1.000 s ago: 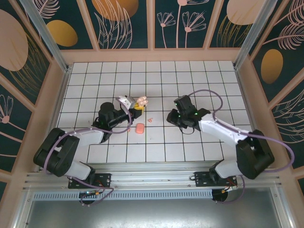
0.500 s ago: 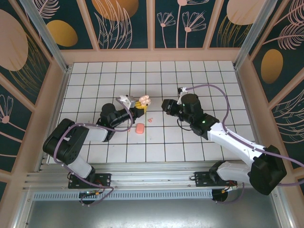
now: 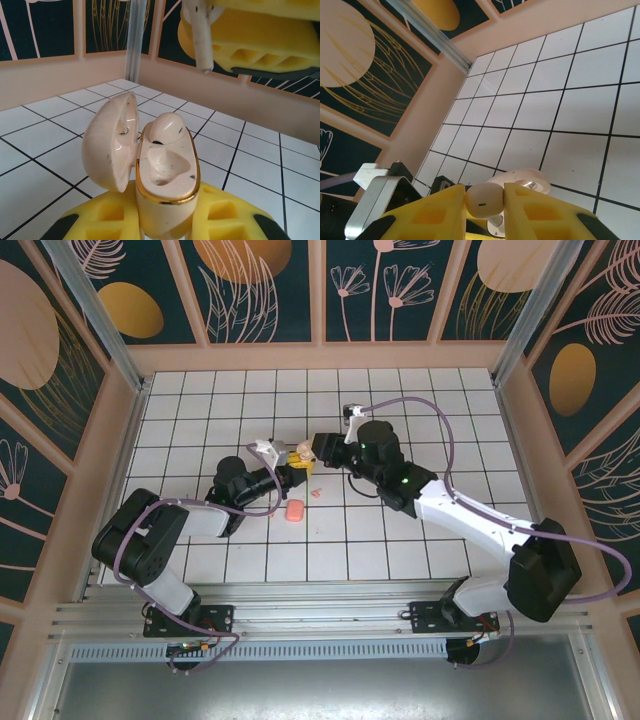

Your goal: Insert the wireless bluetooth earbuds into the charging case

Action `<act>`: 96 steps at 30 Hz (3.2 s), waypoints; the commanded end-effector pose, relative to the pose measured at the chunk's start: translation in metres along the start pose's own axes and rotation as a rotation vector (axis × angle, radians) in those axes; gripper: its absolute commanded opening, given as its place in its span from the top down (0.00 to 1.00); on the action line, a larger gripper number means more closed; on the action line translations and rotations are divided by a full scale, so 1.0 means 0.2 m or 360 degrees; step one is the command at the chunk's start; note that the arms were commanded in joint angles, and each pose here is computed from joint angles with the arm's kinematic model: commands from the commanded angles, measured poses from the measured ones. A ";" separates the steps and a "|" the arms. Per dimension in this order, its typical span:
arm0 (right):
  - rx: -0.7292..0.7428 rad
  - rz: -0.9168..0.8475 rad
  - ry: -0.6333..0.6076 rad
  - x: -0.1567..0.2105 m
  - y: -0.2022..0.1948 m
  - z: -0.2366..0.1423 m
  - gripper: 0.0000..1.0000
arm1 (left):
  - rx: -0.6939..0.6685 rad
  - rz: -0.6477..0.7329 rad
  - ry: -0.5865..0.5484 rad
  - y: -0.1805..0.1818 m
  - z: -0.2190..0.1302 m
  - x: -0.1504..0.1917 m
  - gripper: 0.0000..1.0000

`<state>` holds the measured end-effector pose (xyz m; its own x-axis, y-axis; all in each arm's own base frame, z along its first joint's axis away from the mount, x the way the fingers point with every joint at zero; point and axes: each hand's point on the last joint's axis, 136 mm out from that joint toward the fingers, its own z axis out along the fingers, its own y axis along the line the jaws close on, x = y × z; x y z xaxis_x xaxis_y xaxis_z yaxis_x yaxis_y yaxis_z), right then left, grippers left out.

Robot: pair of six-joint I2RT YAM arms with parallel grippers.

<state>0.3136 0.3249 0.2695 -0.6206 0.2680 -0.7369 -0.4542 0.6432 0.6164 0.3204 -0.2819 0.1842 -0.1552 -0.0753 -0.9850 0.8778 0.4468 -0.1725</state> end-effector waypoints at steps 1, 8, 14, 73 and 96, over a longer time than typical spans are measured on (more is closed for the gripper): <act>-0.0050 -0.0065 -0.0050 -0.06 0.08 0.03 0.75 | 0.0029 0.0028 -0.0089 -0.02 0.02 -0.09 0.89; -0.0046 -0.0101 0.0006 0.00 0.09 0.08 0.75 | 0.0030 0.0031 -0.0103 -0.02 0.02 -0.11 0.89; -0.0011 -0.0121 0.0053 0.05 0.08 0.10 0.75 | 0.0025 0.0033 -0.0128 -0.02 0.02 -0.14 0.89; 0.0032 -0.0217 -0.0112 -0.03 0.11 0.03 0.76 | 0.0062 0.0050 -0.0216 -0.06 0.00 -0.28 0.88; 0.0056 -0.0223 -0.0036 0.06 0.07 0.11 0.76 | 0.0087 0.0066 -0.0251 -0.08 0.01 -0.36 0.88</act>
<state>0.3122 0.3474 0.2682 -0.5449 0.2014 -0.8139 -0.5149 0.6858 0.5144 0.3240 -0.2817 0.2142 -0.1612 -0.1383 -0.9772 0.8699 0.4477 -0.2068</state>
